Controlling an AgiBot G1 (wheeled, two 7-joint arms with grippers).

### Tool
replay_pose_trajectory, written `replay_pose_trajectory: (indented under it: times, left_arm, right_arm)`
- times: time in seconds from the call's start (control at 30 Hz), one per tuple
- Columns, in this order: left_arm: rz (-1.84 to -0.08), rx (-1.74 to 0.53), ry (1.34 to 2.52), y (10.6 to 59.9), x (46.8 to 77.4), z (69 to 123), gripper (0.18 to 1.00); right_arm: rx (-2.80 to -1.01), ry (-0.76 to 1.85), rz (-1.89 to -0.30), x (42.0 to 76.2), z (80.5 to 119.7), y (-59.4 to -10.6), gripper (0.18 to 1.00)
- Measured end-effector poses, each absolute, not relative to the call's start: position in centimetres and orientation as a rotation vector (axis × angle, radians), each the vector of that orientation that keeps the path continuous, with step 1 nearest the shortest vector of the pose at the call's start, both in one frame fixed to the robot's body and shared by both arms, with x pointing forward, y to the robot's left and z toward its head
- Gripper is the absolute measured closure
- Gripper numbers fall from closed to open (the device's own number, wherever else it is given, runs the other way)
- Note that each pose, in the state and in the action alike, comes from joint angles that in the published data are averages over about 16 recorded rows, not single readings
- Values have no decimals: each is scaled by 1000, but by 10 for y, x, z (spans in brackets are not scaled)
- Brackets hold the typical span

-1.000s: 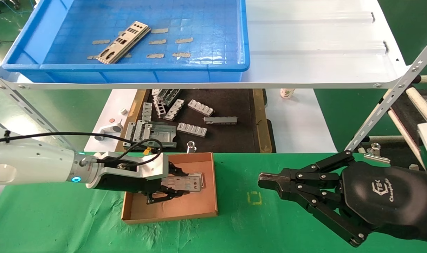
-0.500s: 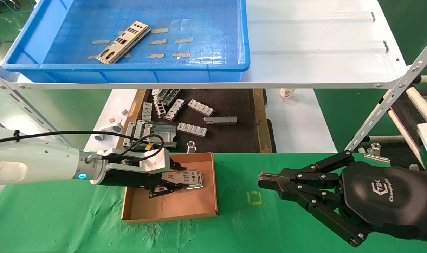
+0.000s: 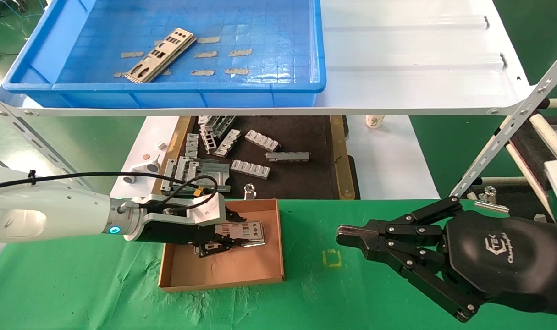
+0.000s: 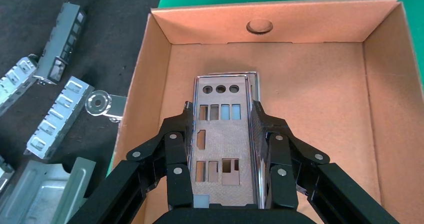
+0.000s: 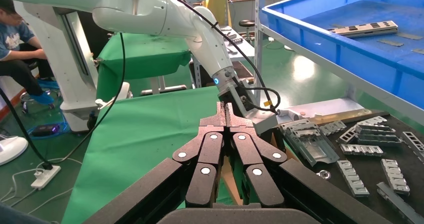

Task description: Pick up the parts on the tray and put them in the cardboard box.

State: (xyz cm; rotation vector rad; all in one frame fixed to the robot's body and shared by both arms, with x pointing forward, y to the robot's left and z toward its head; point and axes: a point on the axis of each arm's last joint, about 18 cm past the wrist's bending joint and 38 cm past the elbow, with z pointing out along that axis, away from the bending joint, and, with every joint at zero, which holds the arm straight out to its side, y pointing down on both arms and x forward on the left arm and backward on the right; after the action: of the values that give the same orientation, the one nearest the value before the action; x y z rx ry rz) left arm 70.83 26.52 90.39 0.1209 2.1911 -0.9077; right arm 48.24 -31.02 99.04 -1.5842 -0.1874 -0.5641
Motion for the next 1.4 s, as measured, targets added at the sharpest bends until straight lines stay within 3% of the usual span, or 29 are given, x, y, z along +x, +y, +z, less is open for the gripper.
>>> replay_pose_trajectory:
  times: [0.47, 0.67, 1.07, 1.4]
  left_arm:
    - [-907, 111, 2199, 267, 710, 902, 717]
    - [-910, 113, 2195, 267, 710, 905, 666]
    - [-970, 140, 2176, 269, 702, 918, 470]
    - [-1138, 160, 2140, 273, 682, 940, 287]
  right_arm:
    - [-1584, -187, -564, 482, 990, -310, 988]
    - [-1584, -187, -564, 482, 990, -310, 988]
    - [-1584, -187, -564, 482, 990, -310, 988]
    - [-1584, -187, -564, 482, 990, -310, 988]
